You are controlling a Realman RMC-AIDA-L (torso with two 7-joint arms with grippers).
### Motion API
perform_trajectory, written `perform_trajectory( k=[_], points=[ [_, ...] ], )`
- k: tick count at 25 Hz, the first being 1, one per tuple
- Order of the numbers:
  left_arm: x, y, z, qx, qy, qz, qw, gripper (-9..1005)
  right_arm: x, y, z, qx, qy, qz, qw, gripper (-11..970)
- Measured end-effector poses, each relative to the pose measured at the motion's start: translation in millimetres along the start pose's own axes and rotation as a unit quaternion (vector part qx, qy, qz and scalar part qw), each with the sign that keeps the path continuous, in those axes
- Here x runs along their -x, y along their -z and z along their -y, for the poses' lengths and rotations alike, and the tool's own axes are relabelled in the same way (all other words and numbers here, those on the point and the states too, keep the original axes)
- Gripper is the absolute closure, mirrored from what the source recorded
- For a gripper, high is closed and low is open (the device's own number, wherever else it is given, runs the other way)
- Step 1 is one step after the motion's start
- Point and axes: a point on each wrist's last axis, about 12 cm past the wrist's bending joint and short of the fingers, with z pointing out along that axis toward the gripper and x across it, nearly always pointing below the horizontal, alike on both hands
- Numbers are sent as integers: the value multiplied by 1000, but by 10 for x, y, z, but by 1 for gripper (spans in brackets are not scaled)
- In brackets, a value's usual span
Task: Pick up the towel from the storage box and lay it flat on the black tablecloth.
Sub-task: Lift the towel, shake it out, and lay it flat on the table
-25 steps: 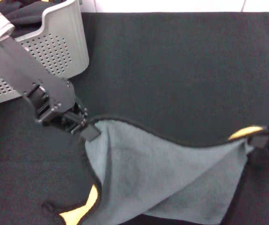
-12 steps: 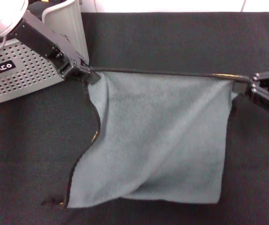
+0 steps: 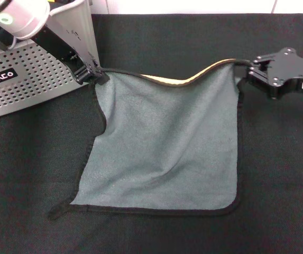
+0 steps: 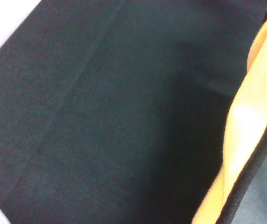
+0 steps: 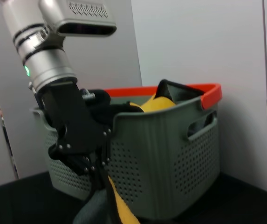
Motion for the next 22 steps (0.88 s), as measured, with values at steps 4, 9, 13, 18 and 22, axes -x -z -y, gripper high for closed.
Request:
perform_trajectory(
  k=[4,9,13,18,22],
  points=[
    [26,-105,-8,25,-8,-15,1000,965,8,-127,50,-4,-1,-16,1000,900],
    [74,-210,-6,64,-15,-27,998,965,-20,-198,91,-21,2,-37,999,899],
    [113,-252,-8,102,-16,-33,994,964,-33,-207,124,-37,0,-42,998,898],
    [154,-295,-28,136,-12,-39,990,964,-55,-199,157,-50,2,-52,997,897],
    [184,-338,-18,147,-17,-46,988,964,-65,-209,160,-50,5,-60,997,896]
  ],
)
